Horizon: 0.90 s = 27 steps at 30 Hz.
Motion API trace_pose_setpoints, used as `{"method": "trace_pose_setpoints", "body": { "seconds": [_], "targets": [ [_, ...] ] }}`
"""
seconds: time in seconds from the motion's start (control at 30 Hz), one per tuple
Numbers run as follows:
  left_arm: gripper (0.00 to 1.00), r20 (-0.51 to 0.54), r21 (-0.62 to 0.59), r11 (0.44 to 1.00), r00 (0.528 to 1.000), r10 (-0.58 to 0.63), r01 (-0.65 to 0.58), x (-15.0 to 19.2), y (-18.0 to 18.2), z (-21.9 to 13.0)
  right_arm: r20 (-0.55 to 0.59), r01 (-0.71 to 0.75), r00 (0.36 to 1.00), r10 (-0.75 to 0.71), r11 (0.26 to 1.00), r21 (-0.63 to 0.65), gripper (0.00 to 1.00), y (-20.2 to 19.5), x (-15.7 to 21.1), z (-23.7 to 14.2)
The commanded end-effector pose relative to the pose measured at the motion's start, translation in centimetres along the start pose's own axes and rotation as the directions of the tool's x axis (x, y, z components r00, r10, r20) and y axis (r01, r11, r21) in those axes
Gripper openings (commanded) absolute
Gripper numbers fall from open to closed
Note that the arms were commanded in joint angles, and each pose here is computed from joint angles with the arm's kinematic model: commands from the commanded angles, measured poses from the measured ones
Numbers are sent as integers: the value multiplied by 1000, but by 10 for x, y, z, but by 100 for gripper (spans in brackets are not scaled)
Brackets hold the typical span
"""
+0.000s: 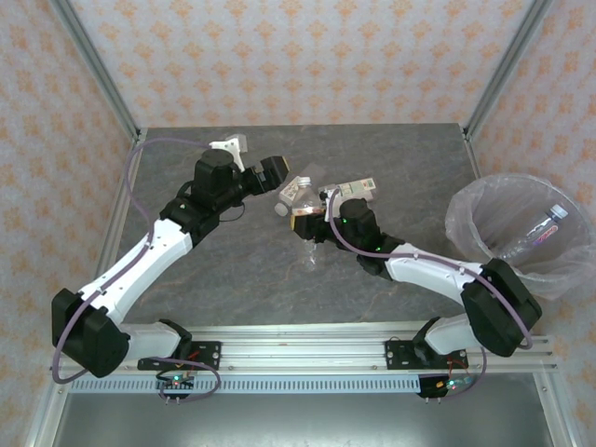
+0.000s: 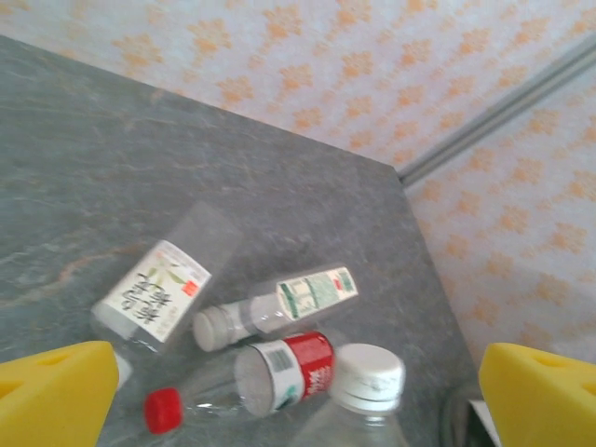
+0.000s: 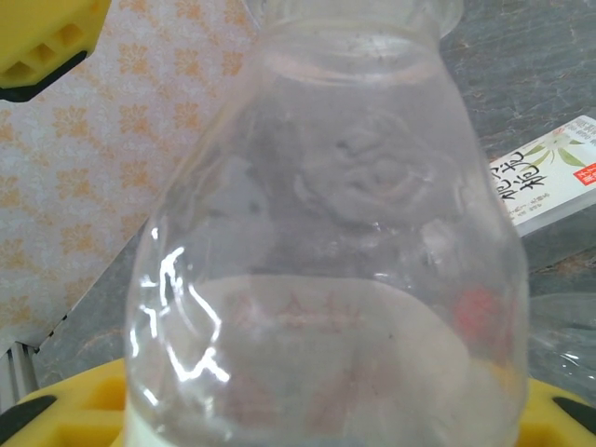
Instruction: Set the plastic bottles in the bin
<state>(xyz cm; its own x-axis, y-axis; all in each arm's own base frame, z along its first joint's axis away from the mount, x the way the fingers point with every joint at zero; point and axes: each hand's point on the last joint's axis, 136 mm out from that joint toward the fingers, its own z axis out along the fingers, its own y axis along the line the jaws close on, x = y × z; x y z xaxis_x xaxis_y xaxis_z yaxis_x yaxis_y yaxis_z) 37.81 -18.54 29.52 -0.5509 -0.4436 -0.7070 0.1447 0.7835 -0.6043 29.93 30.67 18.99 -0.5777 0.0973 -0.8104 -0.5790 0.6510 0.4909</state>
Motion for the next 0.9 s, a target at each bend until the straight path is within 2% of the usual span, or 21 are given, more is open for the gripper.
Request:
{"method": "trace_pose_setpoints", "body": {
  "seconds": [0.0, 0.27, 0.47, 0.7, 0.87],
  "targets": [
    [100, 64, -157, 987, 998, 26, -16, -10, 33, -10, 39, 54, 998, -55, 998, 17, 49, 3, -12, -8],
    [100, 71, -306, 952, 997, -8, 30, -7, 84, -12, 78, 119, 989, -125, 990, 73, 48, 3, -28, -24],
    [100, 109, -453, 891, 994, 20, 32, 1, 125, -23, 131, 196, 967, -216, 969, 152, 48, 7, -58, -53],
    [100, 62, -471, 882, 998, 8, 22, 19, 140, -19, 173, 261, 929, -327, 911, 319, 47, 4, -98, -101],
    [100, 19, -450, 893, 1000, -12, 19, 29, 140, -8, 197, 191, 921, -336, 831, 522, 45, -21, -130, -143]
  ]
}}
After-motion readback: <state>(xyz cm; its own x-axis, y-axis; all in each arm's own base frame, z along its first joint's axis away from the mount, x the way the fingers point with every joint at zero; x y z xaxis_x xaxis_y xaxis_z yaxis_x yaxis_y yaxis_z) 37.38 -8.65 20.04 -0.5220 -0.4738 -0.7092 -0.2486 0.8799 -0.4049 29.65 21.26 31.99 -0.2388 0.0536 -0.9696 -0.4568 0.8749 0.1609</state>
